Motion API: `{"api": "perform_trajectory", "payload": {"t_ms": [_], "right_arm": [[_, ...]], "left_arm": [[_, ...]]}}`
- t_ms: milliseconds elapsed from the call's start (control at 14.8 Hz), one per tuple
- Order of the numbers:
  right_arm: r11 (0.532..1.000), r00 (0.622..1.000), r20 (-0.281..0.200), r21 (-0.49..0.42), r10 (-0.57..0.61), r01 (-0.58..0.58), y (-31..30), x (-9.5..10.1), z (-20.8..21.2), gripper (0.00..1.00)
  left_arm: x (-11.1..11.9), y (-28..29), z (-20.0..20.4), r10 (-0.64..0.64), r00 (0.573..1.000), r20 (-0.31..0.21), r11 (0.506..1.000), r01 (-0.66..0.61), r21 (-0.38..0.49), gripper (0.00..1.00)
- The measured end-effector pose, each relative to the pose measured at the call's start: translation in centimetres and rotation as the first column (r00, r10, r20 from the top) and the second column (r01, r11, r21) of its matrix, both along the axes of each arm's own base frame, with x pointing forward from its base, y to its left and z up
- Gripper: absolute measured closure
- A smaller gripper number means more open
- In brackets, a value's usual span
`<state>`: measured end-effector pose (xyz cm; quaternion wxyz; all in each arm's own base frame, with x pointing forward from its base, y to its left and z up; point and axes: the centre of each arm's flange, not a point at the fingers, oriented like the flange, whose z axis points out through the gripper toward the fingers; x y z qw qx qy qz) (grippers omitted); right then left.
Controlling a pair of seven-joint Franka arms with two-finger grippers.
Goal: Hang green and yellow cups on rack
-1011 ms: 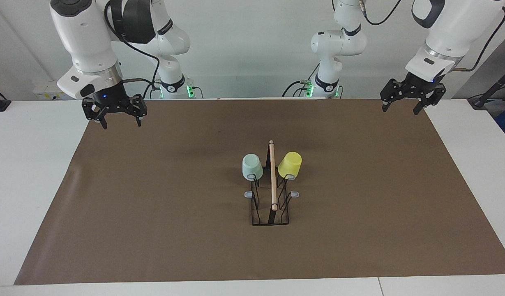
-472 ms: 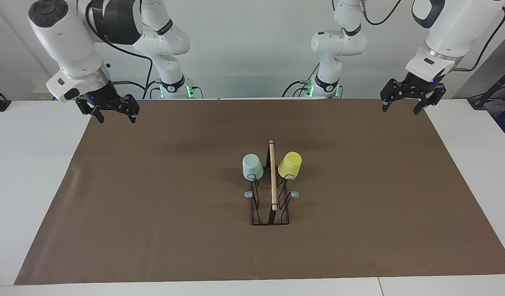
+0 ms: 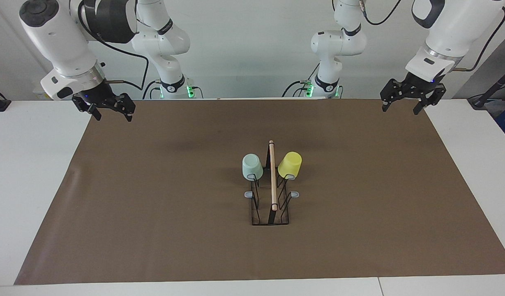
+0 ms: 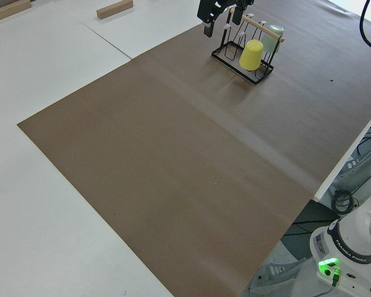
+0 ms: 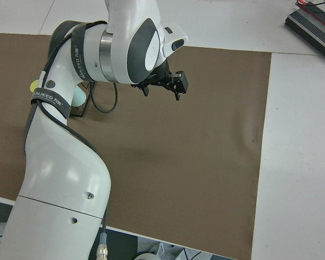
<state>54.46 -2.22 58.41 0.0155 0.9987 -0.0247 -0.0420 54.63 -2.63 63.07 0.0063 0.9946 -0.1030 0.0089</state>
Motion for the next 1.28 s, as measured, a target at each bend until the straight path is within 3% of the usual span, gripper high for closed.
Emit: {"api": "perform_trajectory", "payload": {"t_ms": [472,674,1280], "right_arm": [[1.000,1.000,-0.022,0.026,0.003,-0.003,1.0,-0.6,4.2,0.00],[0.997,0.998,-0.029,0.038,-0.063,0.064,1.4,-0.2,3.9,0.00],[1.000,0.999,-0.029,0.022,-0.019,0.019,3.0,0.0,3.8,0.00]], "left_arm": [[0.0,0.0,0.0,0.001,1.000,0.000,1.000,-0.001,0.000,0.00],[0.0,0.1,0.0,0.001,1.000,0.000,1.000,-0.001,0.000,0.00],[0.0,0.1,-0.1,0.002,1.000,-0.002,1.000,-0.002,0.000,0.00]]}}
